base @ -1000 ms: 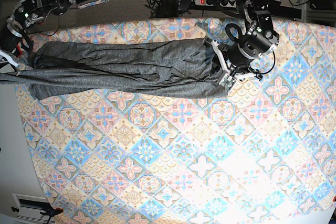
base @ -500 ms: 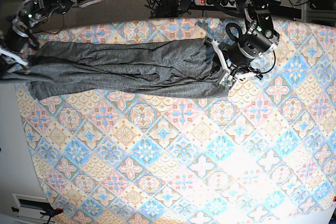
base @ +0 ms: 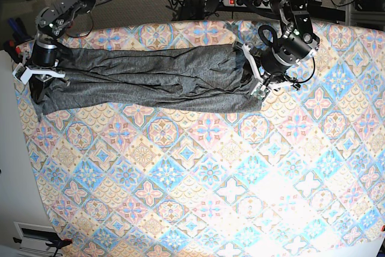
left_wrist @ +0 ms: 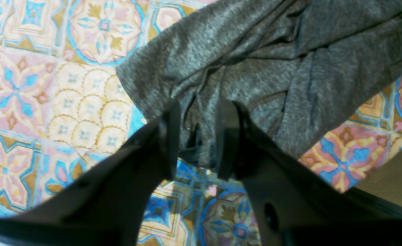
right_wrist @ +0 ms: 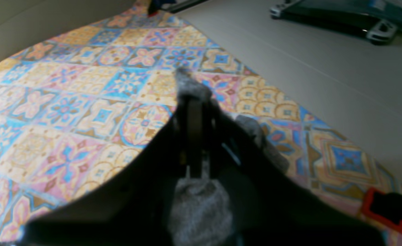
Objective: Layout the t-shirt on the table in an organized manner, then fold the t-shirt properly
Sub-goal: 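Pull the shirt end with the right gripper to straighten the strip, then hold the strip end with the right gripper and adjust it flat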
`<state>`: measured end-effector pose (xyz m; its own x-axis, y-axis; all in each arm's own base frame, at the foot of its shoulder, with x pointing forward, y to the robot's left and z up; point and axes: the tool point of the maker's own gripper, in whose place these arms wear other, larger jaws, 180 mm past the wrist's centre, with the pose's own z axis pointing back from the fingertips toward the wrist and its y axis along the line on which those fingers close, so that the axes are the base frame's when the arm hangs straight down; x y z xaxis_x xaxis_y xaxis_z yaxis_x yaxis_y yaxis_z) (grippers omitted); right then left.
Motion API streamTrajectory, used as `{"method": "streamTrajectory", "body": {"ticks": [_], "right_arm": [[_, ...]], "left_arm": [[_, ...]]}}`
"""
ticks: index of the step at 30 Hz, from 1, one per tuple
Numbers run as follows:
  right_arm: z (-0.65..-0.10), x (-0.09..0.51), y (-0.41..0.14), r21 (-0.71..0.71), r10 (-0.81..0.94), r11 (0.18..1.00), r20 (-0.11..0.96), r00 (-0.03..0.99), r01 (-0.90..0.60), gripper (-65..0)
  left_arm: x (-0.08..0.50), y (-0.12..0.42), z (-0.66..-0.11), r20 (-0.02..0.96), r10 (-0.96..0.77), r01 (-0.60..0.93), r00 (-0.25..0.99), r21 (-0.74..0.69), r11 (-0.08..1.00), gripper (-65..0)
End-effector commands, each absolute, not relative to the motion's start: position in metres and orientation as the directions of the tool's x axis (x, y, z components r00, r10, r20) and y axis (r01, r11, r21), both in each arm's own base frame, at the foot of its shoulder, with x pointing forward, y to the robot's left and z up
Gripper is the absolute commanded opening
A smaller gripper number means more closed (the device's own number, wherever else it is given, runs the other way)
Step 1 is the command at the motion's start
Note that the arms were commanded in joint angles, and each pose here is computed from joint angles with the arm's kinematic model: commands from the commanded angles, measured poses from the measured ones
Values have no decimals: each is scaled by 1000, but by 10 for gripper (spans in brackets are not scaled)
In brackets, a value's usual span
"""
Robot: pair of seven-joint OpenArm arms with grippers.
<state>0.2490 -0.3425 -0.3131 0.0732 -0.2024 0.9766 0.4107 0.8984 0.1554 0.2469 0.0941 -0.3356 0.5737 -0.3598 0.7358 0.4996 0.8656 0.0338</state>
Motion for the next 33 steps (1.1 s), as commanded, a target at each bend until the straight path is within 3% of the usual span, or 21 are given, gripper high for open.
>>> {"method": "streamTrajectory", "body": {"ticks": [1,13,17,21,24,27,33], "right_arm": [[-297,252,-345,148,-172,906,985,25,397,-650],[-334,262,-268,153,-186,971,966,179,181,-650],[-335,263,-263,156,-187,973,965,185,167,-650],[-342,255,-259,154,-186,975,960,211,160,-455],[-342,255,-252,154,-182,978,959,217,138,-355],[-340,250,-251,142,-169,981,960,223,134,-313],[-325,250,-252,113,-136,986,971,199,125,-308]], "left_arm": [[252,91,-326,764,-346,499,544,36,866,-478],[253,91,-329,760,-344,499,551,29,866,-478],[253,91,-329,760,-344,499,551,29,866,-478],[252,91,-330,759,-344,500,553,28,866,-478],[252,91,-329,760,-344,499,552,29,866,-478],[253,91,-329,760,-344,499,551,29,866,-478],[253,91,-329,761,-344,499,550,30,866,-478]]}}
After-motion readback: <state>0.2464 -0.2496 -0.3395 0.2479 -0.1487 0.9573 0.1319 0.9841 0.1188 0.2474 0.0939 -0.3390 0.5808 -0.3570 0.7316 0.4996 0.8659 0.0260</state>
